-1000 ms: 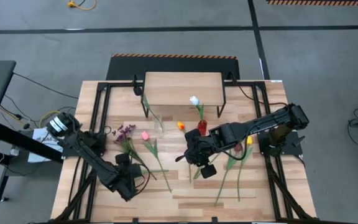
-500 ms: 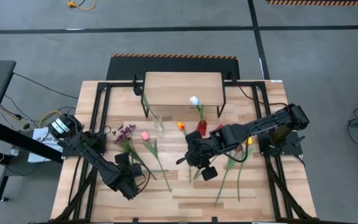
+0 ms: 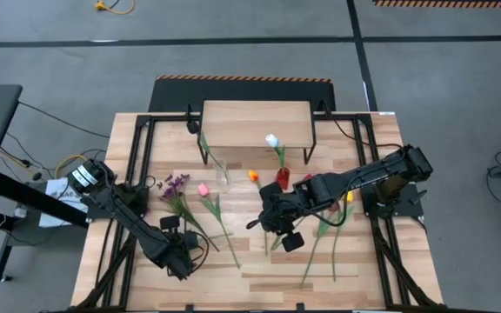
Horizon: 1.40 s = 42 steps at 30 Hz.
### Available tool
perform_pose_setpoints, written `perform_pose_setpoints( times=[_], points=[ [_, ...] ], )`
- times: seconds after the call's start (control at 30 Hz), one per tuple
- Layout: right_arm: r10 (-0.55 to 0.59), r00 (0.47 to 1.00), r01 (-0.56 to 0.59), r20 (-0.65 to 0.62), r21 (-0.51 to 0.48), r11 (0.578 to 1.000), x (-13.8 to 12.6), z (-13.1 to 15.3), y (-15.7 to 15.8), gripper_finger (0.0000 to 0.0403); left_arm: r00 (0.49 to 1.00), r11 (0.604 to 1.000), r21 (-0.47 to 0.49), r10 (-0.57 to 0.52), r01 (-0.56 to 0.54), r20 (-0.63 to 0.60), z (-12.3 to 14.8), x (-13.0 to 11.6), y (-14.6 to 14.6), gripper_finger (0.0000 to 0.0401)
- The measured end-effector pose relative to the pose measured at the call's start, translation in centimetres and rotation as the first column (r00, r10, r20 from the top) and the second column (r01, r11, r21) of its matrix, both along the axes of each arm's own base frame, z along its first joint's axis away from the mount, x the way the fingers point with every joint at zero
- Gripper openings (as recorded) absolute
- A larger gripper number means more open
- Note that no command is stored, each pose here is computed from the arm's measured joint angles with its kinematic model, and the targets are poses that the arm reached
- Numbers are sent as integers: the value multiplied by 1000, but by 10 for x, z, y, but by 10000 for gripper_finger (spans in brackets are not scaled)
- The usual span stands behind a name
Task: Pick and place flowers into a vace then onto a shelf
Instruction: Put the white flower into the red vase
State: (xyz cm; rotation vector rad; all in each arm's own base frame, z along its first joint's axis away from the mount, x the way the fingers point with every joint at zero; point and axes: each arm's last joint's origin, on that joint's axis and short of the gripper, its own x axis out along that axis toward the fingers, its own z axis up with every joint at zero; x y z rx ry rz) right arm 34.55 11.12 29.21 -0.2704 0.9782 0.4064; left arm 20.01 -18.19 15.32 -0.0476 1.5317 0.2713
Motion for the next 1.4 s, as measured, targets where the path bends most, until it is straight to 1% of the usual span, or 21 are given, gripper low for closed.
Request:
perform_pose_setpoints(
  times=[0.13, 0.3, 0.43, 0.57, 0.67, 0.8, 0.87, 0.97, 1.07, 1.2, 1.27, 1.3, 1.4],
  points=[
    [0, 1000, 0, -4, -1, 1000, 0, 0, 0, 86, 999, 998, 56, -33, 33, 5, 25, 7, -5, 5],
    [0, 1000, 0, -15, -5, 1000, -2, 0, -1, 86, 997, 992, 106, -70, 71, -12, 66, 13, -10, 3],
    [-2, 1000, 2, -18, -3, 1000, -4, 1, -1, 86, 993, 987, 114, -111, 116, -52, 99, 16, -10, 2],
    [-14, 1000, 14, 0, 13, 1000, -8, 9, -2, 86, 961, 966, 61, -243, 252, -132, 126, 17, -6, 1],
    [-21, 1000, 21, 3, 22, 1000, -11, 13, -2, 86, 941, 946, 25, -320, 324, -109, 140, 24, -4, 1],
    [-12, 998, 10, 54, 42, 999, -14, 22, 1, 86, 926, 928, -6, -371, 372, -66, 155, 37, 6, 1],
    [-12, 998, 8, 64, 48, 999, -15, 24, 1, 86, 916, 917, 10, -398, 399, -54, 159, 43, 13, 1],
    [-15, 995, 7, 100, 86, 996, -12, 28, 2, 86, 892, 889, 68, -451, 453, -46, 163, 51, 23, 1],
    [-40, 994, 29, 100, 110, 993, -12, 29, 2, 86, 849, 841, 115, -524, 529, -70, 163, 57, 33, 1],
    [-80, 992, 65, 101, 144, 987, -10, 30, 3, 86, 769, 747, 182, -626, 639, -128, 164, 63, 44, 0],
    [-95, 990, 79, 101, 157, 984, -10, 30, 3, 86, 723, 682, 244, -669, 689, -173, 165, 65, 48, 0],
    [-104, 990, 87, 99, 164, 983, -10, 30, 3, 86, 697, 643, 276, -688, 715, -202, 165, 66, 50, 0],
    [-127, 988, 110, 88, 180, 977, -10, 30, 3, 86, 595, 492, 351, -741, 797, -311, 167, 68, 53, 0]
  ],
)
